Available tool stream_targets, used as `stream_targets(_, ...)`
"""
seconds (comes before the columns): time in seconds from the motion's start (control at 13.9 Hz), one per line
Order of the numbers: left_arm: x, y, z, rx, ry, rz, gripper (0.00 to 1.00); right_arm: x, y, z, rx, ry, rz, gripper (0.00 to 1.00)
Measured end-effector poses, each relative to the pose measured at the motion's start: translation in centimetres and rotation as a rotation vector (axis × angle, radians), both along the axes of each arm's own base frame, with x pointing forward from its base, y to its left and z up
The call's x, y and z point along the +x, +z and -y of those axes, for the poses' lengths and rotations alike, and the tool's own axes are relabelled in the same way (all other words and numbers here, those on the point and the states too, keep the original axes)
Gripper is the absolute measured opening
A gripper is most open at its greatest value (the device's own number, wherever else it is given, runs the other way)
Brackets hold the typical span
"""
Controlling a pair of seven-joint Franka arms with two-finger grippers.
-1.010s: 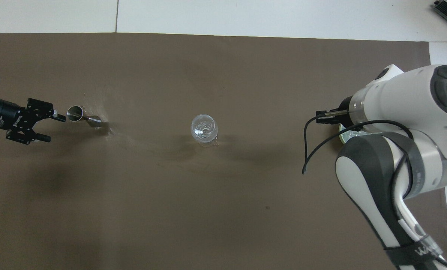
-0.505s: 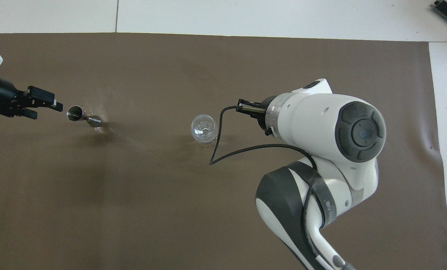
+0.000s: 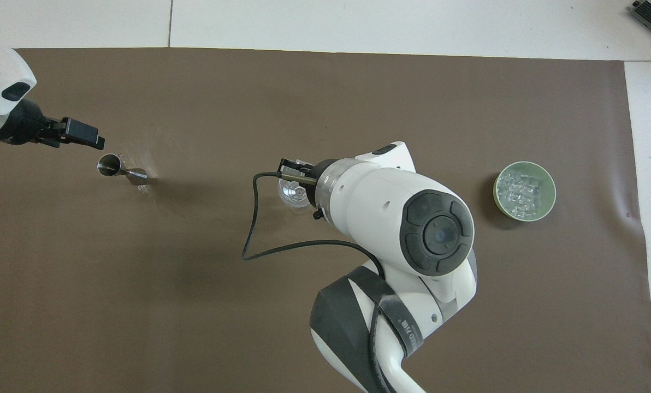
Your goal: Pour wine and add ice with both arms
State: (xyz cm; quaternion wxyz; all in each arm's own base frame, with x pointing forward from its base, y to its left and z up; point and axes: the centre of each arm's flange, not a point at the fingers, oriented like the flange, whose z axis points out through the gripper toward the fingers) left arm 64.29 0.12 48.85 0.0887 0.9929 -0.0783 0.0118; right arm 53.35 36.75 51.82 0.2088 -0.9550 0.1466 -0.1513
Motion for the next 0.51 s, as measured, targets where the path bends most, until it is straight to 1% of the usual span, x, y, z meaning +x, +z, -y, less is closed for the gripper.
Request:
stream_targets(0.22, -0.6, 2.4, 2.3, 0.003, -0.029, 0.039, 1.0, 0.4, -1.3, -0.9, 0.0, 0.01, -0.016, 0.26)
stream_targets(0.51, -2.3, 6.9, 6.0, 0.011, -0.083, 0.111, 1.0, 0.6, -2.7, -1.6, -0.001, 0.016, -0.029, 0.26)
